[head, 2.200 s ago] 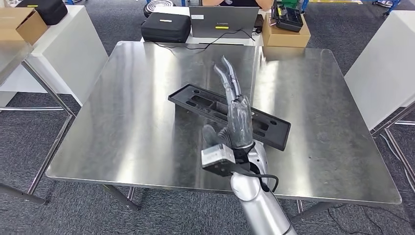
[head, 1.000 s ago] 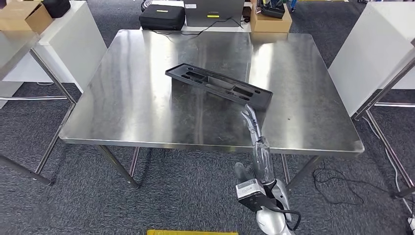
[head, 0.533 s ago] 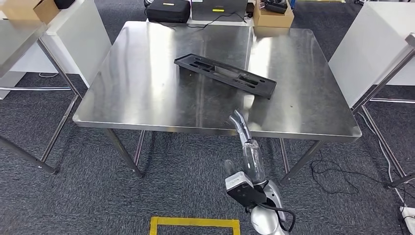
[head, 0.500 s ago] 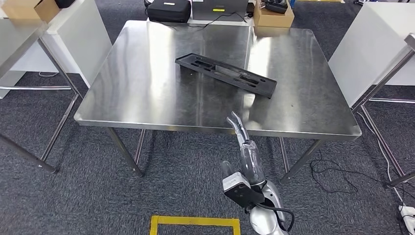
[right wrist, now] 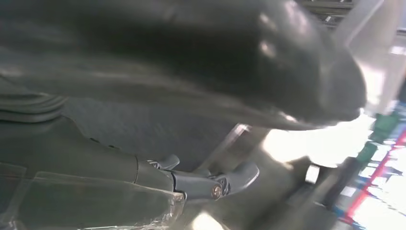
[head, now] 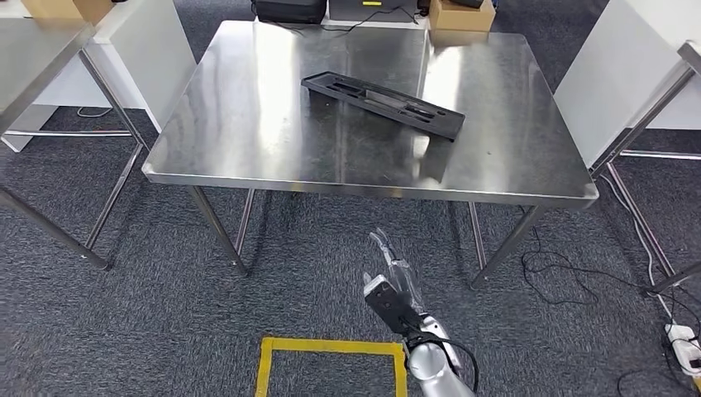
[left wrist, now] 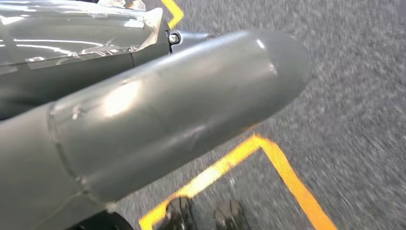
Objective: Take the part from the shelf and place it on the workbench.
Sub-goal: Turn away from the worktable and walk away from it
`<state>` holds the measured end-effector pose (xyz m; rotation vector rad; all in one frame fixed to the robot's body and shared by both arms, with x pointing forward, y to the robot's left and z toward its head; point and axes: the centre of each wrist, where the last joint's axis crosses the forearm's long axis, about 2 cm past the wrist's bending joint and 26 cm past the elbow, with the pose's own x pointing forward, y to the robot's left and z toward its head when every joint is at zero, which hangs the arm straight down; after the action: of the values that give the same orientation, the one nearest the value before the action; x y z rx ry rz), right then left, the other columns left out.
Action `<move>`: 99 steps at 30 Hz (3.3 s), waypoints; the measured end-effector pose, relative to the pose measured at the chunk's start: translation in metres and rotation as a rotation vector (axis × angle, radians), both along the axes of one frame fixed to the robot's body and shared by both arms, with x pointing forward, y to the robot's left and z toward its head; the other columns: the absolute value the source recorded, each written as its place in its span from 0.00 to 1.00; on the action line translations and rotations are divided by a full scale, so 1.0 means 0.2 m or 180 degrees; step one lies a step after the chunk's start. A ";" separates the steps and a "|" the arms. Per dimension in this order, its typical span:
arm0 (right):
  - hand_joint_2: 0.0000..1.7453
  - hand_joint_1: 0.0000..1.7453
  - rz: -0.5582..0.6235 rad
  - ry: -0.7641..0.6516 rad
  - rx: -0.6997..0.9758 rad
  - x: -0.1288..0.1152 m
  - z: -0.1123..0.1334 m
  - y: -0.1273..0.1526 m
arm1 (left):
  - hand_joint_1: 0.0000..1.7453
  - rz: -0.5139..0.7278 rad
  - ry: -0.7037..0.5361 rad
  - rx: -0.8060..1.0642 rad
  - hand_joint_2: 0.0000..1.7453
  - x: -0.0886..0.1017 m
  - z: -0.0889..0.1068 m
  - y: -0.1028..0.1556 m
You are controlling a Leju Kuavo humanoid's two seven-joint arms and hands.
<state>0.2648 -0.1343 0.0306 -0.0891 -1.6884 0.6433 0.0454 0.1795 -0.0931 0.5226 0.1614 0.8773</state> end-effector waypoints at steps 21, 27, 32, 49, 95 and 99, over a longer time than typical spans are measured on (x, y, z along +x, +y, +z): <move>0.00 0.00 -0.0416 0.0639 0.0100 -0.05 -0.16 -0.08 | 0.00 -0.0016 0.0014 0.0024 0.00 0.01 0.00 0.03; 0.00 0.00 -0.0408 0.0598 0.0120 -0.02 -0.14 -0.07 | 0.00 -0.0015 0.0013 0.0009 0.00 0.01 0.00 0.02; 0.00 0.00 -0.0411 0.0620 0.0136 -0.02 -0.14 -0.05 | 0.00 -0.0009 0.0028 0.0013 0.00 0.00 0.00 0.02; 0.00 0.00 -0.0933 0.0761 0.0272 -0.03 -0.20 -0.21 | 0.00 0.0047 -0.0252 0.0125 0.00 0.01 -0.02 0.10; 0.00 0.00 -0.2460 0.3855 -0.1414 -0.80 -0.64 -0.68 | 0.00 -0.0435 -0.0650 0.0011 0.00 -0.02 -0.06 0.26; 0.00 0.00 -0.2571 0.4210 -0.1605 -0.95 -0.67 -0.70 | 0.00 -0.0668 -0.0615 -0.0026 0.00 -0.02 -0.07 0.30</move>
<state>0.0746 -0.2744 -0.1038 -0.5396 -0.1250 0.3193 0.0404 0.2398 -0.1063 0.4356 -0.0654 0.7170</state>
